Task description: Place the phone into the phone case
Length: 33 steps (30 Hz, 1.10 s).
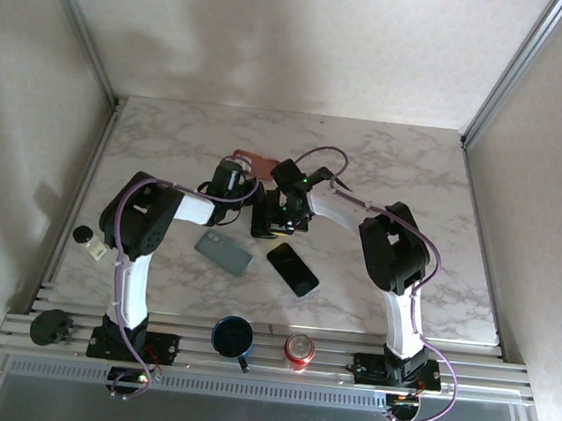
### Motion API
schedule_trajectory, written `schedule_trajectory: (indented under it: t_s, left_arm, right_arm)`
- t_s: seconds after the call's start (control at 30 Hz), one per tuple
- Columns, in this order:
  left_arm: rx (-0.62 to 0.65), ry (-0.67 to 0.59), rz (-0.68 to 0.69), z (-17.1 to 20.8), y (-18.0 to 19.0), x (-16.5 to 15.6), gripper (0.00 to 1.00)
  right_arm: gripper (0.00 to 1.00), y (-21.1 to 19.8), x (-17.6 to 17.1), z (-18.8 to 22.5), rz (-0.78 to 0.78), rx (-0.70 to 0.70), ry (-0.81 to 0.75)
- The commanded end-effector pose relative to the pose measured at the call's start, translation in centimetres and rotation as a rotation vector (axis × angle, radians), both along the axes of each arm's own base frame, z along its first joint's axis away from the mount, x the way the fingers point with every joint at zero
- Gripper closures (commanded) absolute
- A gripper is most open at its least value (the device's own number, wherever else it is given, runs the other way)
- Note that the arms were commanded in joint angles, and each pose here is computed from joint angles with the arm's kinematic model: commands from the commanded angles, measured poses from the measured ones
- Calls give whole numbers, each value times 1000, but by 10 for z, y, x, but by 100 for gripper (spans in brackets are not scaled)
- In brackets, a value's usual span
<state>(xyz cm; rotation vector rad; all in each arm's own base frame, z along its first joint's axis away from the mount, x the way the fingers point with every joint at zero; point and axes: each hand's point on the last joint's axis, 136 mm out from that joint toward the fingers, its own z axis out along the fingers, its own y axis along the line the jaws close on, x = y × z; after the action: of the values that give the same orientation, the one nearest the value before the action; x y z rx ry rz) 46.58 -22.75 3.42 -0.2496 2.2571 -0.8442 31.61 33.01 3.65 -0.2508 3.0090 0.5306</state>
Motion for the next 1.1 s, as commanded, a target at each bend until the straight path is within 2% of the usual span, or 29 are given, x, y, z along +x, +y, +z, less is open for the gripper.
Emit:
schedule_trajectory:
  t_s: [0.0,0.43,0.83,1.07]
  left_arm:
    - [46,154,-22,-41,6,-30,100]
    - [50,176,-30,-49,7,-36,100]
    - [49,195,-29,-57,10,-45,100]
    - [60,197,-24,-58,13,-47,100]
  right_arm:
    - [100,-1,-5,-6,10,-21,16]
    - [100,-20,-29,-70,20,-147,115]
    - [100,-45,-92,-130,71,-277,240]
    - [100,-53,-103,-145,82,-315,262]
